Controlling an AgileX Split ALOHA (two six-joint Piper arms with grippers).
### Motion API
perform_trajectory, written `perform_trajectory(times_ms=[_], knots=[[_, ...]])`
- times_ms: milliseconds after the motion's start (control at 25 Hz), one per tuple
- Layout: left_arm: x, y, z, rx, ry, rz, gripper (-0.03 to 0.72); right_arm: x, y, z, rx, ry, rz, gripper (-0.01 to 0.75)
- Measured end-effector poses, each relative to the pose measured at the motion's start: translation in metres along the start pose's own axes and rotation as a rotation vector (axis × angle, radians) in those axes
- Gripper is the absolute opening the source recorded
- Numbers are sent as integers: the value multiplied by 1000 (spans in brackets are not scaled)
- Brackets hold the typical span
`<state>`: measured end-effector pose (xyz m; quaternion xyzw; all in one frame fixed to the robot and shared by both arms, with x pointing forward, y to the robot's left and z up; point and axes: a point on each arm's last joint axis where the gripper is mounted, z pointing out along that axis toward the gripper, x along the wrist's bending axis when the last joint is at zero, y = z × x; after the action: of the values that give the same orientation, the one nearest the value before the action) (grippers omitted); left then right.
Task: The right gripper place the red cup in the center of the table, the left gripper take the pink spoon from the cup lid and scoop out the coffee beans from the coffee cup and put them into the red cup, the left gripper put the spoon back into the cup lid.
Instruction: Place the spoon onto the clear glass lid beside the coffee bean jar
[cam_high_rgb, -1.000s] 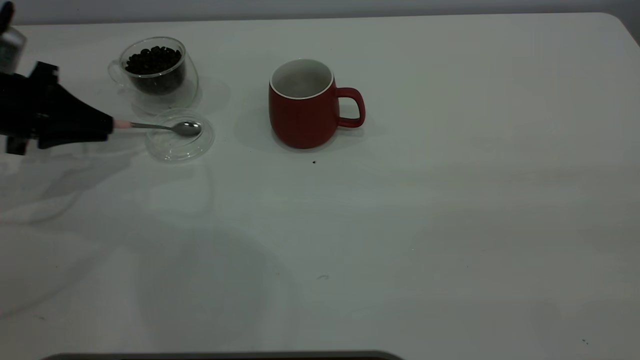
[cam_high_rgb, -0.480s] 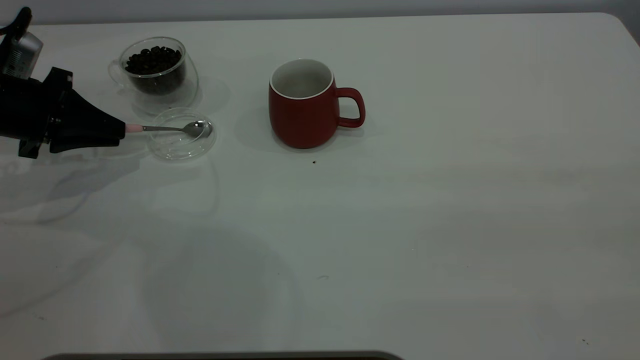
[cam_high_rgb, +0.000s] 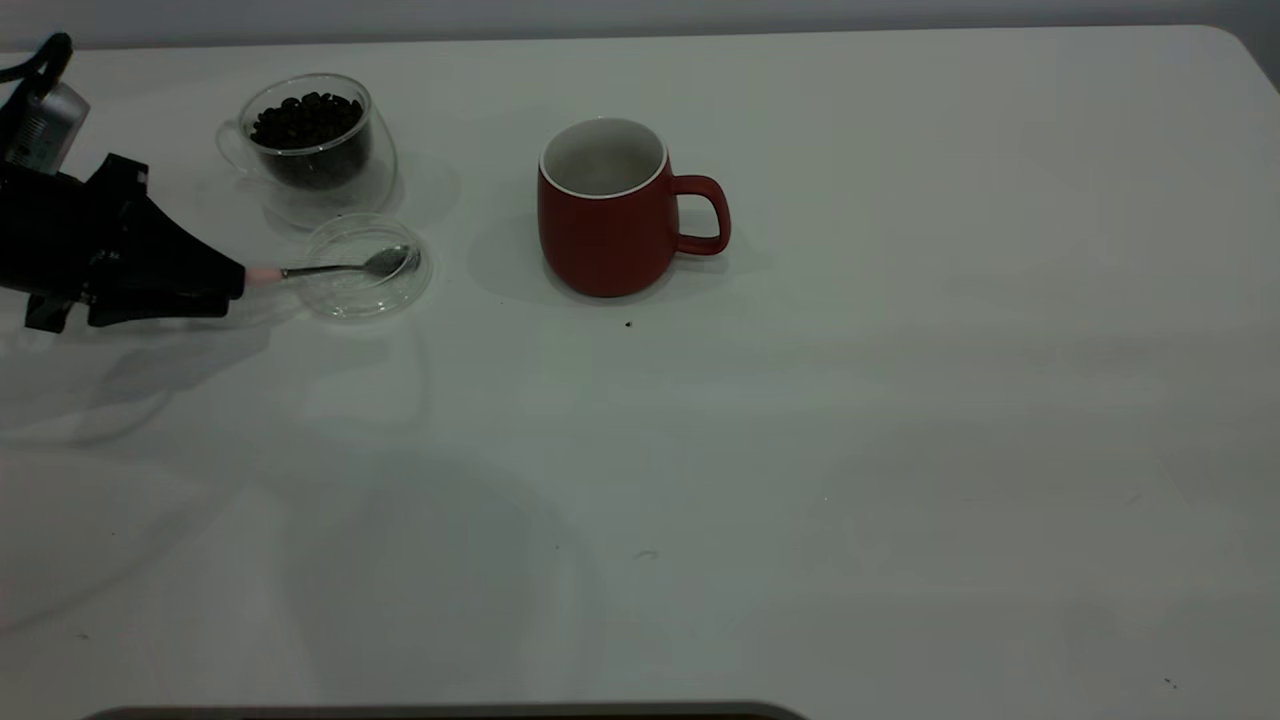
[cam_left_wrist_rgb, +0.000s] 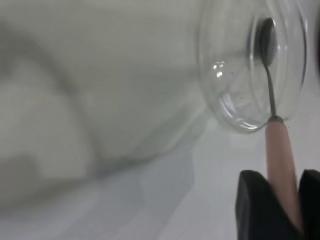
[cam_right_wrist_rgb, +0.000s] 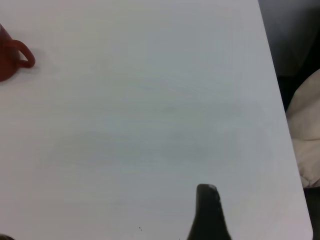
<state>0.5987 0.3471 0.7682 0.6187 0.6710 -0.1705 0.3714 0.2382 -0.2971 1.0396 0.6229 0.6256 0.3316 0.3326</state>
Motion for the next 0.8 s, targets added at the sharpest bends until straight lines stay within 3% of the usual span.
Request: perform_trajectory(times_ms=[200, 520, 680, 800], knots=[[2, 0, 0, -4, 21, -14, 383, 0, 0, 0, 0, 0, 0, 591], [4, 7, -18, -46, 27, -42, 399, 0, 0, 0, 1, 0, 0, 591], [-18, 25, -57, -130, -24, -13, 401, 0, 0, 0, 1, 0, 0, 591], [-52, 39, -89, -186, -62, 57, 401, 0, 0, 0, 1, 0, 0, 591]])
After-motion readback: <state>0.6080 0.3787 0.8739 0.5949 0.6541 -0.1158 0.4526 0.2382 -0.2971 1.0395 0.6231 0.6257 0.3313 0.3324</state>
